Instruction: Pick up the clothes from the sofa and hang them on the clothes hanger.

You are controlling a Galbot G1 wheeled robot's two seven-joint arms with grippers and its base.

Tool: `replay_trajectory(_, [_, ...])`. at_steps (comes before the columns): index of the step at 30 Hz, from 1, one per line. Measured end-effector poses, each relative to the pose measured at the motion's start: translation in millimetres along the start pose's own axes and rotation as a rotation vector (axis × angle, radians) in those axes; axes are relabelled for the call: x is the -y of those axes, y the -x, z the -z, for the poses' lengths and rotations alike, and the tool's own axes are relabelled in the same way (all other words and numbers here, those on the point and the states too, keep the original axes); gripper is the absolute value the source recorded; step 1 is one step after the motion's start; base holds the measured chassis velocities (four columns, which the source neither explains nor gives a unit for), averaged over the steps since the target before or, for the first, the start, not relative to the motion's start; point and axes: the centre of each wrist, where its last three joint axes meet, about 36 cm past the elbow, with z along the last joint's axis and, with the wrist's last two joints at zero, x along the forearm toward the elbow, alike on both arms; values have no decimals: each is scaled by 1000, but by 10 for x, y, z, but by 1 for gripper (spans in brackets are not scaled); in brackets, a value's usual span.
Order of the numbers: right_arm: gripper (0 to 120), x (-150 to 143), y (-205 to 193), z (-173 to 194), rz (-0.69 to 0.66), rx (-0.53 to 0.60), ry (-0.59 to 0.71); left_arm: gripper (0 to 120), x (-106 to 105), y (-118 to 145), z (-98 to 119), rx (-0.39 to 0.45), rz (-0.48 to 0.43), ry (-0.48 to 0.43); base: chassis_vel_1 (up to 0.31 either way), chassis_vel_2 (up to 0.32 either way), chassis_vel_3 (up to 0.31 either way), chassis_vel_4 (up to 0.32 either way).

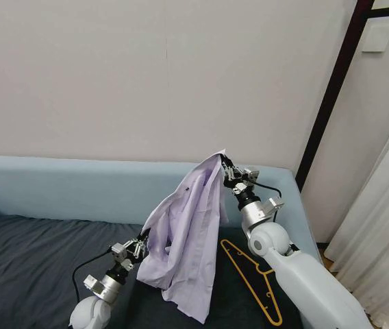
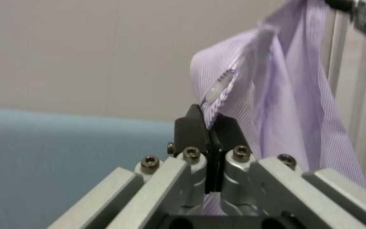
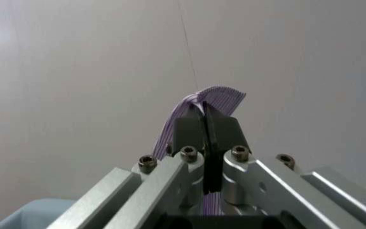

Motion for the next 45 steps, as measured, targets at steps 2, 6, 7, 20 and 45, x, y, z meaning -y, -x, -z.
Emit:
replay_trajectory(2, [0,53,-5,67,14,18,-17,0,-19,68,234,50,18,-2,0,0,0,0])
replay_trajectory(6, [0,130,-28,193,44,40,-40,0,-32,216,562,110,37,-13,0,0,0,0])
replay_trajectory(7, [0,154,-31,234,55,50,-46,0,-35,254,634,119,38,-13,0,0,0,0])
replay_trajectory(20, [0,154,76,1618,253,255,-105,0,125,1009,2698,177,122,68,0,0,0,0])
replay_trajectory(45, [0,-383,-531,333,59,-65,-210,0,1428,293,2046,-291,671,-92,0,0,0,0])
